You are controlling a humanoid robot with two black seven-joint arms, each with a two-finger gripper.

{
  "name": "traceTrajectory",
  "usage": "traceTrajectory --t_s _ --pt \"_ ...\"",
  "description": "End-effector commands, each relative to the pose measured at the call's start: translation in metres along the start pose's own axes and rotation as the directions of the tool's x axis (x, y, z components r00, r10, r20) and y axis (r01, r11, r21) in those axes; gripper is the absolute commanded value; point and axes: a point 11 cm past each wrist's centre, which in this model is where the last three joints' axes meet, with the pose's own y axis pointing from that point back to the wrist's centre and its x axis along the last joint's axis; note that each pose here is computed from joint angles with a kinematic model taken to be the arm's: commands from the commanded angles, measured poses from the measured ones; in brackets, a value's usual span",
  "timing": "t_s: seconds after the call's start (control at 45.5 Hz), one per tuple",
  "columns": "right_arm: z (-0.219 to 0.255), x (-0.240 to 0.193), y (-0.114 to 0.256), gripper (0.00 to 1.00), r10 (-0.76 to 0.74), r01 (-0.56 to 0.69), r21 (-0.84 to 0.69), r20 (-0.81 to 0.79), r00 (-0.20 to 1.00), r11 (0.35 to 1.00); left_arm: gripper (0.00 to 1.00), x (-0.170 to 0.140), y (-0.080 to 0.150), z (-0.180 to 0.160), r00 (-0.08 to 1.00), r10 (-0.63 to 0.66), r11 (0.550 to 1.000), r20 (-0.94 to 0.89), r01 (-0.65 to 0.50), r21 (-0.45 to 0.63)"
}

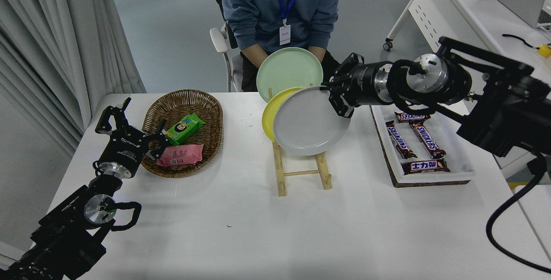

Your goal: Place the plate on the table

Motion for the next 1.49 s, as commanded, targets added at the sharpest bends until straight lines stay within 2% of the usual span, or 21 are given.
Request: traceTrajectory --t_s 0.0,0.33,0.637,0.901,1.033,1.143,1.275,1.473 --pt "-0.039 -0.032 0.034 0.00 -0.048 0.050 0.074 -0.036 0.998 0.996 1.00 0.000 0.000 0.000 1.000 0.000 1.000 0.000 0.000 0.000" --pt "-0.054 -0.073 0.054 0.00 -0.062 0.061 0.078 0.018 0.998 0.995 1.00 0.000 0.000 0.000 1.000 0.000 1.000 0.000 0.000 0.000" --pt "-0.001 -0.110 0.030 0.00 -0.127 0.147 -0.132 0.149 0.981 0.980 1.00 0.000 0.000 0.000 1.000 0.000 1.000 0.000 0.000 0.000" --pt "0.090 -0.077 -0.023 0.00 -0.001 0.102 -0.352 0.276 0.961 0.930 1.00 0.000 0.000 0.000 1.000 0.000 1.000 0.000 0.000 0.000" --pt "0.121 -0.052 -0.034 0.00 0.072 0.101 -0.424 0.374 0.925 0.900 1.00 0.000 0.000 0.000 1.000 0.000 1.000 0.000 0.000 0.000" --pt "0.156 -0.056 -0.041 0.00 0.125 0.095 -0.503 0.387 0.914 0.859 1.00 0.000 0.000 0.000 1.000 0.000 1.000 0.000 0.000 0.000" --pt "0.174 -0.044 -0.045 0.00 0.211 0.066 -0.555 0.420 0.883 0.829 1.00 0.000 0.000 0.000 1.000 0.000 1.000 0.000 0.000 0.000" --pt "0.195 -0.038 -0.053 0.00 0.282 0.100 -0.607 0.501 0.818 0.789 1.00 0.000 0.000 0.000 1.000 0.000 1.000 0.000 0.000 0.000"
